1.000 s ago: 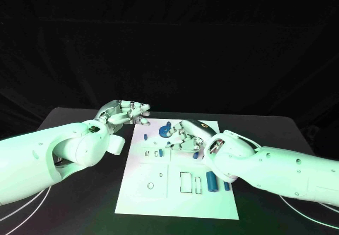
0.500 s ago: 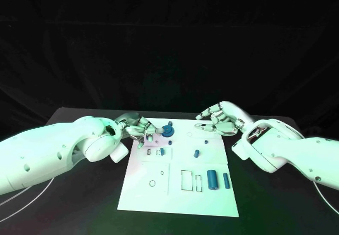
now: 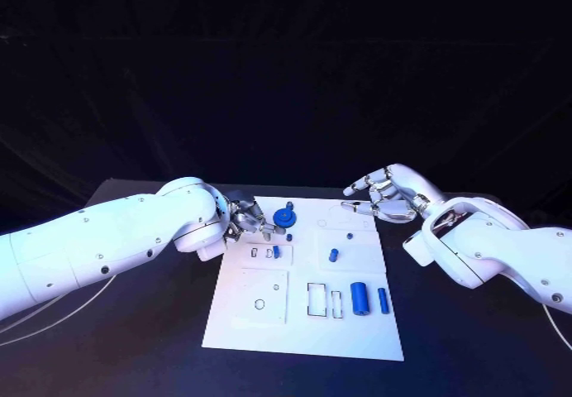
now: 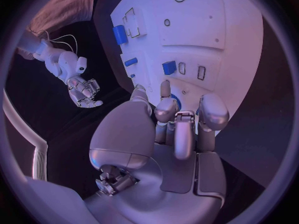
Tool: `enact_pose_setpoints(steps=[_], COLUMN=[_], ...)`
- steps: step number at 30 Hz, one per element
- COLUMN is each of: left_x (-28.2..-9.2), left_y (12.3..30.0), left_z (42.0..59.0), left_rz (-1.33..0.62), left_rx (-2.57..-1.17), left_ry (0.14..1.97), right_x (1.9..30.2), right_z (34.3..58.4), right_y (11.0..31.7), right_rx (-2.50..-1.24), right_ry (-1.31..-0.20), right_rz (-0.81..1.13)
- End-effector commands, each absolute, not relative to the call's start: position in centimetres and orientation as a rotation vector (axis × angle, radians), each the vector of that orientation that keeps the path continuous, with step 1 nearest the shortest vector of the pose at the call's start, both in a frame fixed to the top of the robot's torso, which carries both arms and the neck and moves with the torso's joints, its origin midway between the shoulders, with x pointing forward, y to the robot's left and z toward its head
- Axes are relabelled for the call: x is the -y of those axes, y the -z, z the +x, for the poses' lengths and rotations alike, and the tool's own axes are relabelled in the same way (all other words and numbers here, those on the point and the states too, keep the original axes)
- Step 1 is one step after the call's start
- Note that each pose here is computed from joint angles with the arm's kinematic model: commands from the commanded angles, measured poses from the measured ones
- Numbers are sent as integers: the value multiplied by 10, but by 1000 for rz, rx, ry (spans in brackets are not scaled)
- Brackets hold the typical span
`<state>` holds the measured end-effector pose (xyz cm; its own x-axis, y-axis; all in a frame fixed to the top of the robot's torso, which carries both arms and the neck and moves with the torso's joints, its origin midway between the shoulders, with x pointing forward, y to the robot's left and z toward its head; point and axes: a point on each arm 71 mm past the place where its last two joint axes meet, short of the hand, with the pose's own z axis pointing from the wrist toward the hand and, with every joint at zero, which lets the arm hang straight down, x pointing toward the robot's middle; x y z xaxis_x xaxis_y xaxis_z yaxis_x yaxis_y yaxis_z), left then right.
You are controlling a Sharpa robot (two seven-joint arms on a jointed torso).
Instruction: Assemble the parts on the task board
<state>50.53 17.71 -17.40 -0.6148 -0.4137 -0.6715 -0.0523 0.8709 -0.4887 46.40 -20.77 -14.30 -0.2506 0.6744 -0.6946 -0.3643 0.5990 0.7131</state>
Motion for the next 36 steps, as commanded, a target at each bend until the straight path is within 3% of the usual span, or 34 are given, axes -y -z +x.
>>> enact_pose_setpoints(steps=[1,17,36], left_x=[-177,-156,-143], left_y=[176,185,193], left_z=[509,523,521], left_rz=[-262,-185,-131], left_rx=[-2213,-2243,-2304], left_ry=[406,322,307], right_x=[208,210,210], right_z=[464,466,467], right_y=[143,144,145], right_rx=[-1535,-1545,-1549], right_ry=[-1010,-990,-982], right_rz=[272,277,267])
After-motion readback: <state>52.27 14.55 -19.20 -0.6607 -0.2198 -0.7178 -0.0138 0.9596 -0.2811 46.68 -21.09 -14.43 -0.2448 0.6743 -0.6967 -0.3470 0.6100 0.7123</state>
